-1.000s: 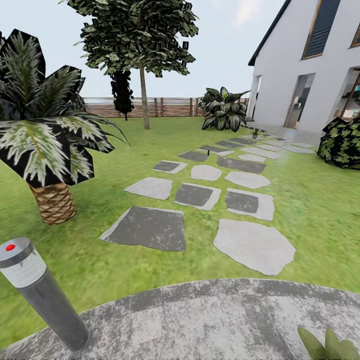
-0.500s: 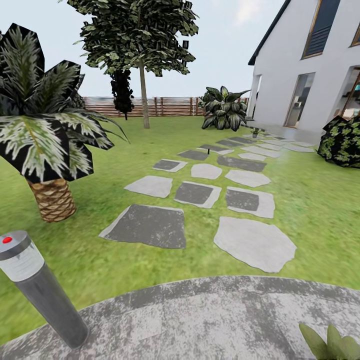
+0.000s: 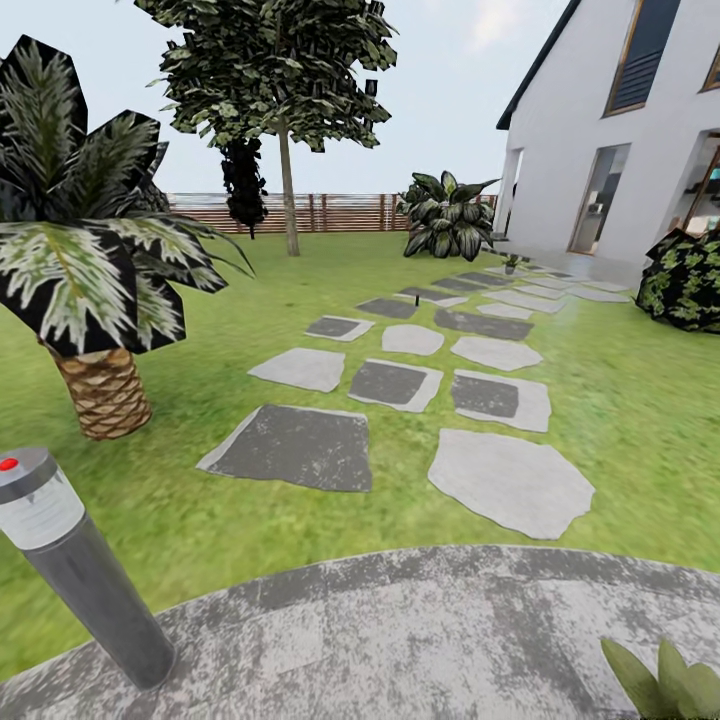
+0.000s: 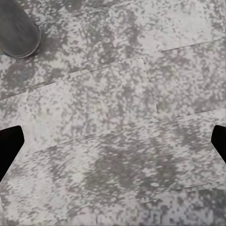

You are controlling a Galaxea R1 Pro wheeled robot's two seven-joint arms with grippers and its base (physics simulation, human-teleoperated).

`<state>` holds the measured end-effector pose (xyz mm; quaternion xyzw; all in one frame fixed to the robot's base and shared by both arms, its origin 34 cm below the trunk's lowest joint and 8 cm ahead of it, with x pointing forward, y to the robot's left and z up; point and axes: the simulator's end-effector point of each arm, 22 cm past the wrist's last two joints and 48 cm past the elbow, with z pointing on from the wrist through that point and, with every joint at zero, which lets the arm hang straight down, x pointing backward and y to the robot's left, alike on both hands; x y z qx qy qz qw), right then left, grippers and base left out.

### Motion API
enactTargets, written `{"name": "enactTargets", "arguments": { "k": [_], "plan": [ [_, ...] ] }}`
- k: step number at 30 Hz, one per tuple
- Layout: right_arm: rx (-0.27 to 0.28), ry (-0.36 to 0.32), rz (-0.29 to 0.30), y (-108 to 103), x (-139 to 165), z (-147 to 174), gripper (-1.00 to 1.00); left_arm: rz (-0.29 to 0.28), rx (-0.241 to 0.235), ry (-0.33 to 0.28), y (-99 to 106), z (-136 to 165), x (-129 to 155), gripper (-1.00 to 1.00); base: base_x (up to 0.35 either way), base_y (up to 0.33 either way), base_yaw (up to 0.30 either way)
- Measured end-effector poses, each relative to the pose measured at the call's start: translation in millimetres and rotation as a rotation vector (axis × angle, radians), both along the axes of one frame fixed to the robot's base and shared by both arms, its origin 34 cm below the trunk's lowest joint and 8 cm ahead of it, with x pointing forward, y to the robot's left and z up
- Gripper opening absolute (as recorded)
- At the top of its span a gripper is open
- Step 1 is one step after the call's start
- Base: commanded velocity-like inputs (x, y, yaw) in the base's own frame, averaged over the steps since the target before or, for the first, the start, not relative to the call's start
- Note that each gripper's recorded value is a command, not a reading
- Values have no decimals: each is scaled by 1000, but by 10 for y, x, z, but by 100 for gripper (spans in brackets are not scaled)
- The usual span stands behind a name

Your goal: Pick up the pesticide atomizer in the garden and spray insectifuge to fully cover both potted plants in the garden.

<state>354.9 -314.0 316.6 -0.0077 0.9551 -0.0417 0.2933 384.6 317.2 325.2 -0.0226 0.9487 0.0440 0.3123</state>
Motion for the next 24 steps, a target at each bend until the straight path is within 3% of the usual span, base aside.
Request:
{"name": "enactTargets", "arguments": {
  "k": [11,20,24],
  "plan": [
    [0,0,0,-1,-47,-235,100,0,0,0,0,-234,-47,100,0,0,0],
    [0,0,0,-1,-47,-235,100,0,0,-3,0,-232,-41,100,4,0,0],
    [-1,-1,0,-2,-47,-234,100,1,0,-4,1,-228,-40,100,211,0,0]
  ]
}}
